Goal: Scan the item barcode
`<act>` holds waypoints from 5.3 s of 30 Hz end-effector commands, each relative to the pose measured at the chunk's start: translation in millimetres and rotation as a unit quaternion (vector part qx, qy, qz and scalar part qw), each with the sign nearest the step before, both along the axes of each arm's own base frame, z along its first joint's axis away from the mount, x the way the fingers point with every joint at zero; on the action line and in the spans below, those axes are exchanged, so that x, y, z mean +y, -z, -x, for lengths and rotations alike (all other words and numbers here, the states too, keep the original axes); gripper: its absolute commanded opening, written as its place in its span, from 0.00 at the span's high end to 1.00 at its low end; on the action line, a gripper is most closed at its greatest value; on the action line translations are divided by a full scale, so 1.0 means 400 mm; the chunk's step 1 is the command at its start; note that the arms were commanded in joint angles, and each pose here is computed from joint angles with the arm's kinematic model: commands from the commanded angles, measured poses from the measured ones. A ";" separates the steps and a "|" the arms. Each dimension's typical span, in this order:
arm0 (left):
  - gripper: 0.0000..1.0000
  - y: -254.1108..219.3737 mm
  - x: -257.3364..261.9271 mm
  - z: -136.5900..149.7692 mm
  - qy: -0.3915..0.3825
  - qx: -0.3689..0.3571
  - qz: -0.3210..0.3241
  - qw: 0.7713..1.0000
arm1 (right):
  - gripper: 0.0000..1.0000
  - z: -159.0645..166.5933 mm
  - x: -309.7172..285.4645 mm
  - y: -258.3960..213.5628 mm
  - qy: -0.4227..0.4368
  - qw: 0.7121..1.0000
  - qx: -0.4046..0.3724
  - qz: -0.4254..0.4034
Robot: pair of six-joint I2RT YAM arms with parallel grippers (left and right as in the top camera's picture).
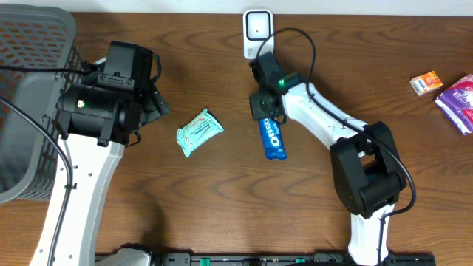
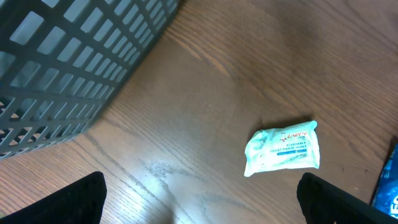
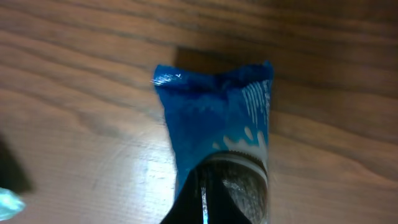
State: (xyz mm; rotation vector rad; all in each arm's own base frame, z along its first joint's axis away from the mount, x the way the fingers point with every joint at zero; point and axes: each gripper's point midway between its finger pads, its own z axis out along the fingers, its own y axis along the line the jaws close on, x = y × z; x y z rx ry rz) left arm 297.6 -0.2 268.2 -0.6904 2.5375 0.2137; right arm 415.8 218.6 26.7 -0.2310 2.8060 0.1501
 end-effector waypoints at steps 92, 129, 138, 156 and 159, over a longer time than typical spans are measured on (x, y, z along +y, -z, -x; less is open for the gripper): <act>0.02 -0.005 0.010 -0.002 -0.001 0.000 -0.011 1.000 | 0.99 -0.379 0.071 -0.442 -0.020 0.911 -0.287 -0.296; 0.02 -0.005 0.010 -0.002 -0.001 0.000 -0.011 1.000 | 0.99 -0.260 -0.816 -0.275 0.230 0.968 -0.092 0.035; 0.02 -0.005 0.010 -0.002 -0.001 0.000 -0.011 1.000 | 0.96 -0.169 -1.020 -0.264 0.293 0.947 -0.059 0.116; 0.02 -0.005 0.010 -0.002 -0.001 0.000 -0.011 1.000 | 0.09 -0.202 -0.752 -0.241 0.211 0.970 -0.024 -0.115; 0.02 -0.005 0.010 -0.002 -0.001 0.000 -0.011 1.000 | 0.28 -0.176 -0.693 -0.227 0.195 0.975 0.009 -0.108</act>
